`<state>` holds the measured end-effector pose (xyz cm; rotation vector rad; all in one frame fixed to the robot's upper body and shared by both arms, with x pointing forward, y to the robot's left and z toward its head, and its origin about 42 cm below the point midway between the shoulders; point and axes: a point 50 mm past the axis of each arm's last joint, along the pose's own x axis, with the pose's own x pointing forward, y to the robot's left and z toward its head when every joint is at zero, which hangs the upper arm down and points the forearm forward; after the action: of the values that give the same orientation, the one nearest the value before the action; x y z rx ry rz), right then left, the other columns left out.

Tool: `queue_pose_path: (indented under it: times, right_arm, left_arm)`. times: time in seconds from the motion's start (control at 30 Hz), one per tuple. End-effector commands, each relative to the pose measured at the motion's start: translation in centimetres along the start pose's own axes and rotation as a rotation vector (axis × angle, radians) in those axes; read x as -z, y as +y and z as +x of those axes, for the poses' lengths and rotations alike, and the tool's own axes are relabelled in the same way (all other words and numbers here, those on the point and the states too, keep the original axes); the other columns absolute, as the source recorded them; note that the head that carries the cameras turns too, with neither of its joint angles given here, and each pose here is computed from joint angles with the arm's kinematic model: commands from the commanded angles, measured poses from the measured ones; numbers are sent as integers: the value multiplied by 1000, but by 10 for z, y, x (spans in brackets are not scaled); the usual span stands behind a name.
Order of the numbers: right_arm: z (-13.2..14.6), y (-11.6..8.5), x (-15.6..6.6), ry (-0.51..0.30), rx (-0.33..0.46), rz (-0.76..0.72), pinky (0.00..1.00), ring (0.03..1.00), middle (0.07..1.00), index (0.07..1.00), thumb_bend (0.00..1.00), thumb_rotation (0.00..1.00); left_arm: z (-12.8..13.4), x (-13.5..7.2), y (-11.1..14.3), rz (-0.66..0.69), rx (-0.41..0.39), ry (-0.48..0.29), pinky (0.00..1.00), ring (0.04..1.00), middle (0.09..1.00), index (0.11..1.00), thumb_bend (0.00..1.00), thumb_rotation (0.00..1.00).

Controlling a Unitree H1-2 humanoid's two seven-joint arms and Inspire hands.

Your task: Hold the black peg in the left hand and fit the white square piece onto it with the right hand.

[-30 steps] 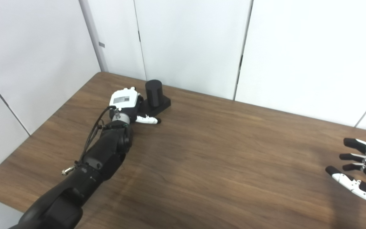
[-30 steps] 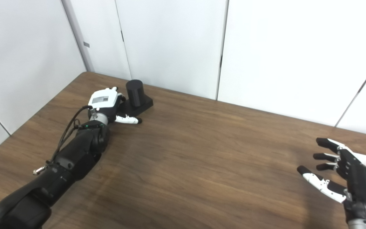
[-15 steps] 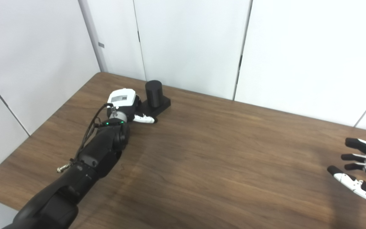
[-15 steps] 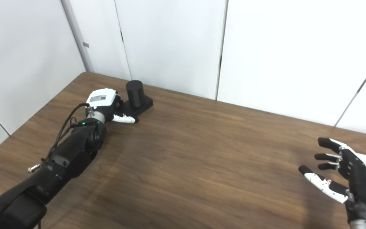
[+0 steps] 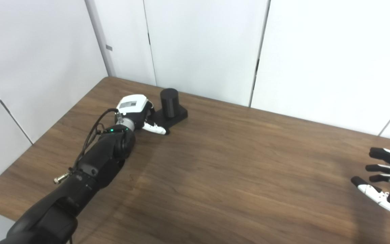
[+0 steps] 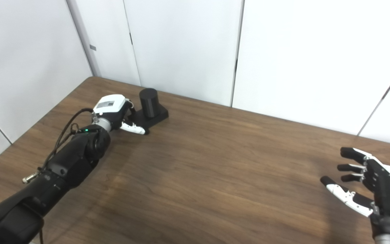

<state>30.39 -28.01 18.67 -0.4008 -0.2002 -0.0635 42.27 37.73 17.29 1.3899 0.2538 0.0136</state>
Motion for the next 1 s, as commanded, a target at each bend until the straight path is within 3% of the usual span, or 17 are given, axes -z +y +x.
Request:
queue_pose_path:
  times: [0.0, 0.03, 0.1, 0.17, 0.63, 0.87, 0.97]
  right_arm:
    - [7, -7, -14, -82, 25, -18, 512, 619, 733, 702, 470, 0]
    - [7, -6, -14, -79, 25, -17, 512, 618, 732, 702, 468, 0]
    - [7, -6, -15, -72, 24, -13, 519, 621, 734, 704, 463, 0]
    - [7, -6, -15, -70, 25, -13, 515, 624, 738, 705, 460, 0]
    - [8, -3, -12, -69, 25, -17, 527, 616, 733, 697, 472, 0]
    - [10, -1, -4, -73, 20, -13, 555, 644, 758, 717, 482, 0]
    - [12, -2, 1, -86, 17, -11, 520, 627, 747, 711, 496, 0]
  left_arm:
    - [-2, -5, 0, 9, 27, -72, 869, 937, 885, 558, 758, 240]
    - [-3, -5, 0, 1, 30, -85, 866, 931, 882, 552, 757, 218]
    - [-3, -7, -1, -10, 41, -115, 889, 934, 887, 506, 580, 111]
    - [-4, -9, -2, -10, 47, -158, 892, 936, 887, 494, 530, 78]
    - [-15, -47, -22, 25, 157, -491, 937, 922, 859, 484, 524, 64]
    - [-26, -80, -33, 74, 248, -710, 918, 909, 860, 486, 523, 69]
    - [-31, -95, -39, 94, 263, -797, 892, 897, 853, 486, 523, 70]
